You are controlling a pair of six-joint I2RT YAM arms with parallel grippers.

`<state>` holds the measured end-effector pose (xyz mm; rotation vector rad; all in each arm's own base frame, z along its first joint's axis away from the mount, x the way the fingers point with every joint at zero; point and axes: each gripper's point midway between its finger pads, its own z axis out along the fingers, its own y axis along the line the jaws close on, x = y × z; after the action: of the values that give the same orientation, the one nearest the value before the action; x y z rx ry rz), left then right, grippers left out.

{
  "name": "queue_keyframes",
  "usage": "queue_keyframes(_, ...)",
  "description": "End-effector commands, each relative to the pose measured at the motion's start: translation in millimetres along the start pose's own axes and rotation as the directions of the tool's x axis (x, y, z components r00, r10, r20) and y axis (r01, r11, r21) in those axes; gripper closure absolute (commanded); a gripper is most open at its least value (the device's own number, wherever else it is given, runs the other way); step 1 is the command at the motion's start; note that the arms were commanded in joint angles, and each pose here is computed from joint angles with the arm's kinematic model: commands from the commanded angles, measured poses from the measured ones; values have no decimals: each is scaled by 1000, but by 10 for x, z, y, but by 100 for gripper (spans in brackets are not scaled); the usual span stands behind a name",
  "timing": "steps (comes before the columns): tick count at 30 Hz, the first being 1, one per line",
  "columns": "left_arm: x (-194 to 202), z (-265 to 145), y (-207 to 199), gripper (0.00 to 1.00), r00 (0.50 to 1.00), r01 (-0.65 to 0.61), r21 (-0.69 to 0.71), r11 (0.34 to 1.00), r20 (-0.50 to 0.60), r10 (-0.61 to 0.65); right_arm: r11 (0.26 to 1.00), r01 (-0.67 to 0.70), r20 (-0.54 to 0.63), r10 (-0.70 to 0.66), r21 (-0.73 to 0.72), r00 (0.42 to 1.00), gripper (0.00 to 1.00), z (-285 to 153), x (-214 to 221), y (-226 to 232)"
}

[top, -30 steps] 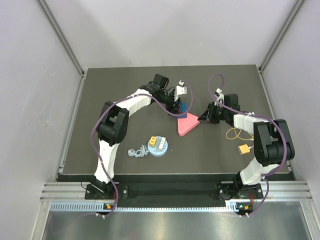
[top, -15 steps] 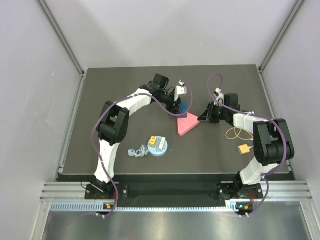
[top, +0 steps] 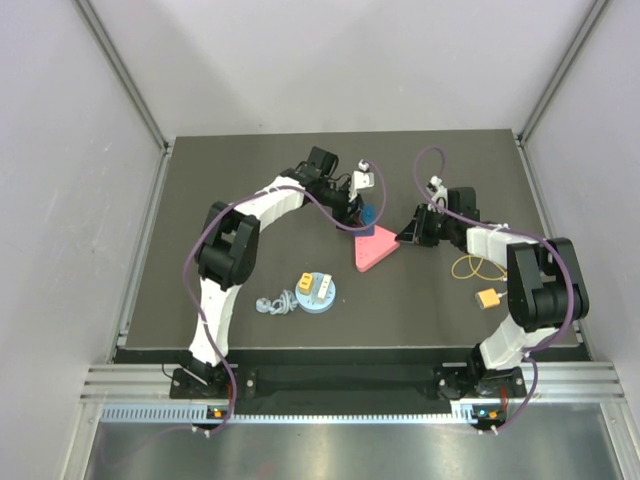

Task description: Insert the plug

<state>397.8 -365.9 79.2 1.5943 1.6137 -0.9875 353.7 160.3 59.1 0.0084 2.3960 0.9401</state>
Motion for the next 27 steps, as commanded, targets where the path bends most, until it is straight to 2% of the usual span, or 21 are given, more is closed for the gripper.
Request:
queue_keyframes(1, 1336, 299, -1163, 100, 842, 464, 160, 871, -385, -377, 998, 49, -141, -54, -38, 988, 92, 136, 448, 153)
queue_keyframes(5, 1265, 242, -1201, 100, 851, 456, 148, 878, -359, -382, 992, 95, -183, -109, -82, 977, 91, 166, 549, 278)
queue_keyframes(9, 1202, 176, -1282, 100, 853, 457, 124, 881, -342, -395, 980, 128, -177, -155, -151, 972, 90, 159, 577, 391)
queue_keyframes(12, 1163, 157, -1286, 100, 854, 456, 84, 886, -321, -409, 980, 136, -172, -160, -144, 972, 89, 186, 561, 372)
queue_keyframes(20, 1296, 229, -1406, 100, 822, 497, 67, 865, -356, -445, 978, 177, -154, -193, -111, 969, 90, 198, 454, 340)
queue_keyframes(22, 1313, 246, -1473, 100, 825, 505, 85, 859, -341, -451, 977, 183, -147, -198, -112, 969, 90, 203, 438, 342)
queue_keyframes(24, 1214, 289, -1384, 100, 859, 468, 78, 880, -272, -433, 977, 168, -148, -187, -131, 971, 90, 200, 461, 361)
queue_keyframes(25, 1235, 294, -1449, 100, 844, 501, 75, 862, -265, -467, 978, 151, -153, -173, -143, 973, 91, 190, 482, 362)
queue_keyframes(26, 1166, 324, -1386, 100, 863, 480, 75, 874, -221, -454, 974, 139, -143, -165, -177, 976, 91, 202, 488, 401)
queue_keyframes(27, 1169, 330, -1384, 100, 862, 484, 73, 872, -211, -461, 976, 122, -156, -151, -181, 976, 91, 211, 532, 373)
